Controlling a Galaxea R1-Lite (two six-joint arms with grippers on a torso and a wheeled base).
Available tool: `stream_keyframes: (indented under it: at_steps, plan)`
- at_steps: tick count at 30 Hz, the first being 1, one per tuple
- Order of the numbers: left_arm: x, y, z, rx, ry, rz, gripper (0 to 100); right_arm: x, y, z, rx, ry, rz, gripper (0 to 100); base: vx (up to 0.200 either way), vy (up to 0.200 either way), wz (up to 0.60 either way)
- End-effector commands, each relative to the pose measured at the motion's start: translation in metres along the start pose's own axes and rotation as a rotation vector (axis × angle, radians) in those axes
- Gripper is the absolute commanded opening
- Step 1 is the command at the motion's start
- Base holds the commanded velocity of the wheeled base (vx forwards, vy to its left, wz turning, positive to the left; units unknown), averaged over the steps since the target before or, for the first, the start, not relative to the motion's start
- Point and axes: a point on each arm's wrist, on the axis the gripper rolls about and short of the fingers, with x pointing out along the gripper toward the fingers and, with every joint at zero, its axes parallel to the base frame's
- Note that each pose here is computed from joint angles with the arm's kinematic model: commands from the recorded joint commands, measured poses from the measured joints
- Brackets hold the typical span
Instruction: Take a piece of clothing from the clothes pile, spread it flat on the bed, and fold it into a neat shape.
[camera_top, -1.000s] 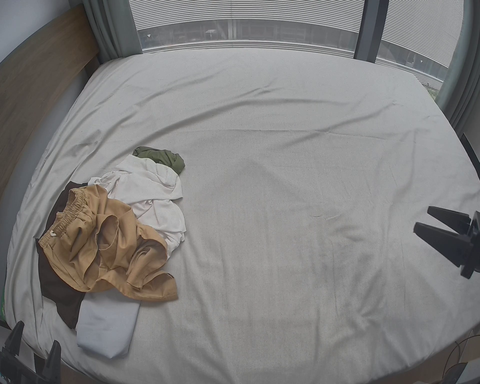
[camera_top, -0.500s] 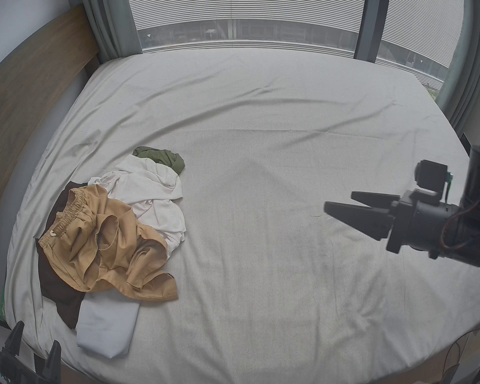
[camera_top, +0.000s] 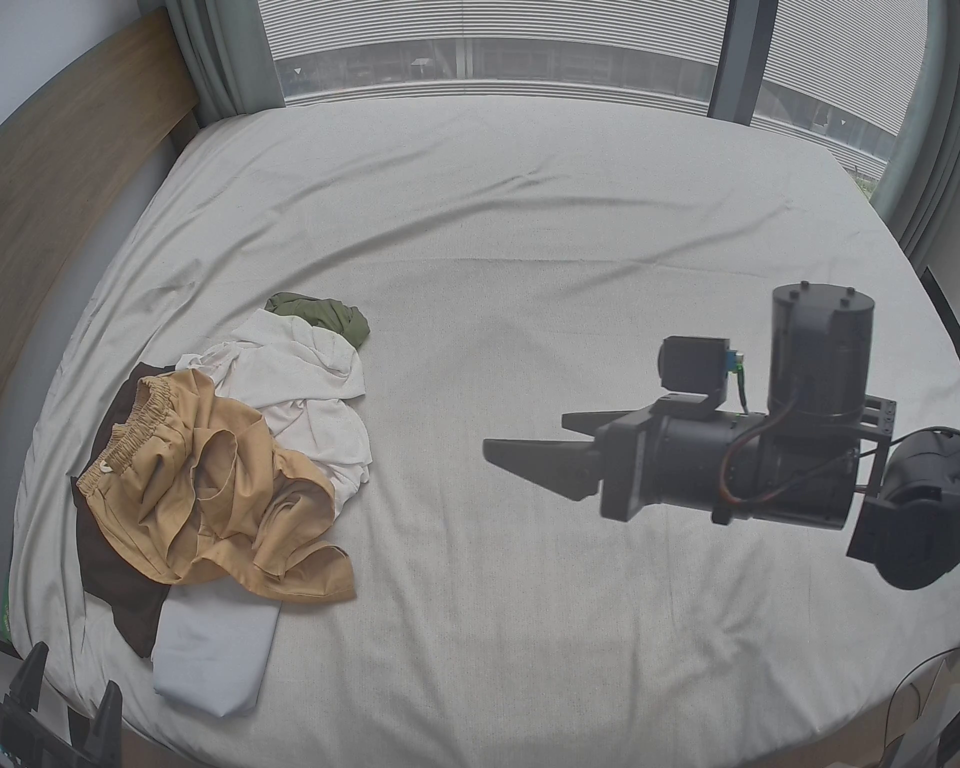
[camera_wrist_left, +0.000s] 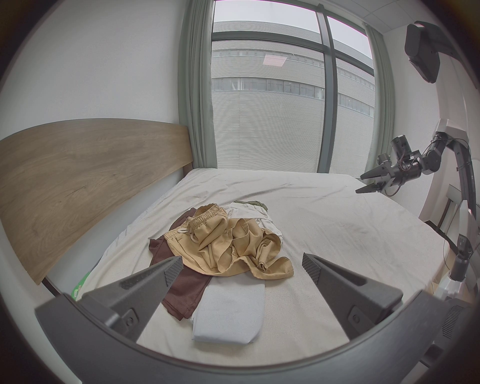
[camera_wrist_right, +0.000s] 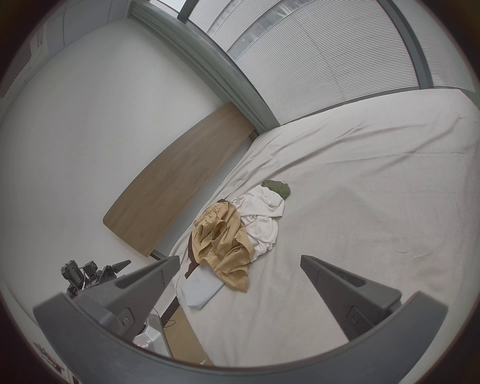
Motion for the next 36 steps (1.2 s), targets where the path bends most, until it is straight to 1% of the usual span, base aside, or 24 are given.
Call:
stream_keyframes:
  at_steps: [1,9,11,13,14,15,16,18,19,25,27,32,36]
  plan:
    - [0.000,0.000,-0.005,-0.001,0.002,0.000,100,0.036,0.000,-0.018,0.005,0.070,0.015,100,0.000,0.000,0.00]
    - [0.000,0.000,-0.005,-0.001,0.001,-0.001,100,0.071,-0.002,-0.031,0.004,0.109,0.022,100,0.000,0.000,0.00]
    - [0.000,0.000,-0.005,-0.001,0.002,-0.001,100,0.087,-0.001,-0.039,0.004,0.130,0.032,100,0.000,0.000,0.00]
    - [0.000,0.000,-0.005,-0.001,0.002,-0.001,100,0.093,-0.001,-0.044,0.004,0.142,0.034,100,0.000,0.000,0.00]
    - [0.000,0.000,-0.005,-0.001,0.002,-0.001,100,0.105,-0.003,-0.056,0.008,0.171,0.031,100,0.000,0.000,0.00]
    - [0.000,0.000,-0.005,-0.001,0.002,-0.001,100,0.108,-0.003,-0.059,0.008,0.175,0.033,100,0.000,0.000,0.00]
    - [0.000,0.000,-0.005,-0.001,0.002,-0.001,100,0.118,-0.002,-0.069,0.006,0.194,0.025,100,0.000,0.000,0.00]
    - [0.000,0.000,-0.005,-0.001,0.002,-0.001,100,0.121,-0.003,-0.071,0.006,0.196,0.021,100,0.000,0.000,0.00]
    - [0.000,0.000,-0.005,-0.001,0.002,-0.001,100,0.129,-0.004,-0.077,0.006,0.205,0.017,100,0.000,0.000,0.00]
    - [0.000,0.000,-0.005,-0.001,0.002,-0.001,100,0.147,-0.002,-0.082,0.000,0.207,0.027,100,0.000,0.000,0.00]
    - [0.000,0.000,-0.005,-0.001,0.002,-0.001,100,0.159,-0.007,-0.089,0.005,0.227,0.015,100,0.000,0.000,0.00]
    - [0.000,0.000,-0.005,-0.001,0.002,-0.003,100,0.177,-0.014,-0.103,0.010,0.239,-0.009,100,0.000,0.000,0.00]
    - [0.000,0.000,-0.005,-0.001,0.002,-0.001,100,0.185,-0.008,-0.113,0.013,0.259,0.004,100,0.000,0.000,0.00]
